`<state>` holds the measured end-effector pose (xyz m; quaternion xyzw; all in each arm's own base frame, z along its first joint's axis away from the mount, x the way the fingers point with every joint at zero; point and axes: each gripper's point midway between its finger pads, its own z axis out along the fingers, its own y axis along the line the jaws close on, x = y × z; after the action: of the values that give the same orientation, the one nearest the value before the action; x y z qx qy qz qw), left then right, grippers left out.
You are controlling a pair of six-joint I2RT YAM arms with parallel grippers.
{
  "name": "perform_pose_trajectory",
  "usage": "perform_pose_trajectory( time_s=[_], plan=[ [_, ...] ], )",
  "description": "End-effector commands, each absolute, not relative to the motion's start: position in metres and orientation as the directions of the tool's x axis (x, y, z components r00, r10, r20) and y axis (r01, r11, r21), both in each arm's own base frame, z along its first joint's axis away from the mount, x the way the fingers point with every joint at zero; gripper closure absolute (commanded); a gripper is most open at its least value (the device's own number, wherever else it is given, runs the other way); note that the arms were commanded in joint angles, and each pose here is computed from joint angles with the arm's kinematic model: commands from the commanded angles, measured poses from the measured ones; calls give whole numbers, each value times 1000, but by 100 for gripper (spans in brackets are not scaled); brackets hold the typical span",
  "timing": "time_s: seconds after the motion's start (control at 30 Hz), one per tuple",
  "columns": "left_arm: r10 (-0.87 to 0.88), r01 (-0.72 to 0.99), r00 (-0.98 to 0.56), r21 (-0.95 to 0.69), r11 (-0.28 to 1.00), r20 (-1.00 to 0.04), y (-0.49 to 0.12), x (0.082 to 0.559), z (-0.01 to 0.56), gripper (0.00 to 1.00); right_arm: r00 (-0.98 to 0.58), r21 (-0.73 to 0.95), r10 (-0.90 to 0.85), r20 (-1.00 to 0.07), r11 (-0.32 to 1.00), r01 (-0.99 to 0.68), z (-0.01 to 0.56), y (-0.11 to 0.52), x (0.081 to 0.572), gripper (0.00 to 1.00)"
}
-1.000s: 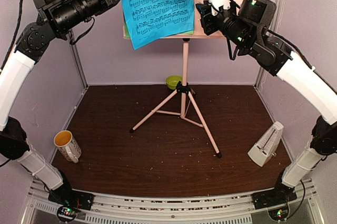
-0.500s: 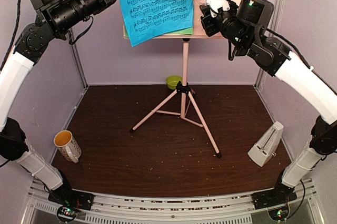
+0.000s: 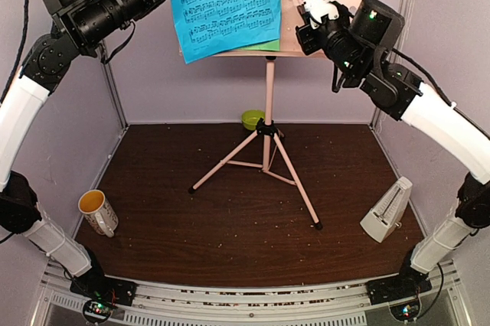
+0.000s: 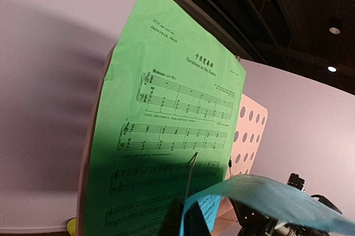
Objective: Set up the instrument practice props
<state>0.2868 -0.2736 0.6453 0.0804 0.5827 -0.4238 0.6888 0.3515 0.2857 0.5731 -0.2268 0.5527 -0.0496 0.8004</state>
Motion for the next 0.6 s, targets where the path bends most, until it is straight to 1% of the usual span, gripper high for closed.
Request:
perform_pose_trajectory(
  time_s=[0.0,0.4,0.57],
  plan=[
    [-557,685,9,-400,608,-831,-265,285,664,100,467,-360,-244,-850,917,-175,592,272,333,100],
    [-599,684,5,-434,587,-801,-268,292,669,100,555,-322,-155,-817,922,-216,595,277,323,100],
    [-592,705,-3,-421,571,-806,-281,297,671,100,573,-330,-145,-806,915,-232,594,281,321,100]
  ],
)
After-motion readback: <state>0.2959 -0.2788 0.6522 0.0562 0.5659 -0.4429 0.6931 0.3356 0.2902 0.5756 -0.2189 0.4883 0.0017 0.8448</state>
